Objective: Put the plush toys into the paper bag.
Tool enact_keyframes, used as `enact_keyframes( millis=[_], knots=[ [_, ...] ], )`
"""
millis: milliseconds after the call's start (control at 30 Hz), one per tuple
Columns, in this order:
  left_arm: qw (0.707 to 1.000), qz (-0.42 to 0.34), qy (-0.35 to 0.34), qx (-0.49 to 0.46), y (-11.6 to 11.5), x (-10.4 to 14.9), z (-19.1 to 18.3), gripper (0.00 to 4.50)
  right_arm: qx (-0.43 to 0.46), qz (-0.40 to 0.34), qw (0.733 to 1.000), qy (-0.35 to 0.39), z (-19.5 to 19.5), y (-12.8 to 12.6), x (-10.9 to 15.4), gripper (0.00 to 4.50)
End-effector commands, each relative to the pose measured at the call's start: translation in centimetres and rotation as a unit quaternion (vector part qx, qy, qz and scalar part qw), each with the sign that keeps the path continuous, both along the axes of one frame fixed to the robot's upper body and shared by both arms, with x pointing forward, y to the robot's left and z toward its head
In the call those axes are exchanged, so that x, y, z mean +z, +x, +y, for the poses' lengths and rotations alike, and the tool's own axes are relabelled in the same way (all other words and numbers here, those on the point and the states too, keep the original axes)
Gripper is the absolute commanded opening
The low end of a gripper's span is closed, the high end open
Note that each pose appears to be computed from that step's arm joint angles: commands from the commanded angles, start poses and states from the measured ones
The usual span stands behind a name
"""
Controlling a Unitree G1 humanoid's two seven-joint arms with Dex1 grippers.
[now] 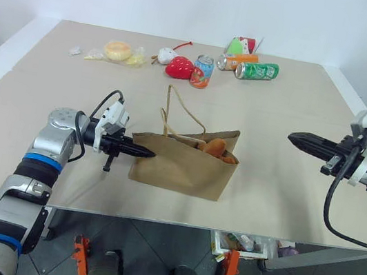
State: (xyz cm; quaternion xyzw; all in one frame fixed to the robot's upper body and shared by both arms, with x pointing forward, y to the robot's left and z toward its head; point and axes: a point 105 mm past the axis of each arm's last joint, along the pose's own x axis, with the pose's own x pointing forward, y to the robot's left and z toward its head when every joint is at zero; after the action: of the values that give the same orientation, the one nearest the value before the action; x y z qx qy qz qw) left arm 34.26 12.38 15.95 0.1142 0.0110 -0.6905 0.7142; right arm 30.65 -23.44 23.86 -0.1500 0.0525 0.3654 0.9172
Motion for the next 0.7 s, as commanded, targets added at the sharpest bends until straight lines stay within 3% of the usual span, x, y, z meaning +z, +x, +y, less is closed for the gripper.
enact_keyframes(
  millis=[33, 67, 100, 233, 433, 700],
  knots=[
    [0.999, -0.03, -0.027, 0.014, 0.5, 1.7, -0.3, 1.42, 0.011, -0.021, 1.0, -0.002, 0.8, -0.4, 0.9, 0.0],
    [0.999, -0.036, -0.035, 0.021, 0.6, 1.9, -0.3, 2.02, 0.012, -0.02, 1.0, -0.002, 0.8, -0.3, 0.8, 0.0],
    [0.998, -0.039, -0.039, 0.025, 0.6, 2.1, -0.3, 2.16, 0.012, -0.019, 1.0, -0.002, 0.9, -0.3, 0.8, 0.0],
    [0.997, -0.053, -0.053, 0.013, -0.6, 2.8, -0.1, 3.87, 0.02, -0.008, 1.0, 0.001, 1.0, -0.5, 0.5, 0.0],
    [0.995, -0.008, -0.099, 0.006, -2.4, 5.5, 1.3, 3.87, 0.077, 0.039, 0.996, -0.009, 2.0, -2.1, -0.8, 0.0],
    [0.983, 0.099, -0.14, 0.069, -2.9, 8.5, 4.9, 3.87, 0.152, 0.079, 0.984, -0.047, 3.5, -4.7, -1.3, 0.0]
  ],
)
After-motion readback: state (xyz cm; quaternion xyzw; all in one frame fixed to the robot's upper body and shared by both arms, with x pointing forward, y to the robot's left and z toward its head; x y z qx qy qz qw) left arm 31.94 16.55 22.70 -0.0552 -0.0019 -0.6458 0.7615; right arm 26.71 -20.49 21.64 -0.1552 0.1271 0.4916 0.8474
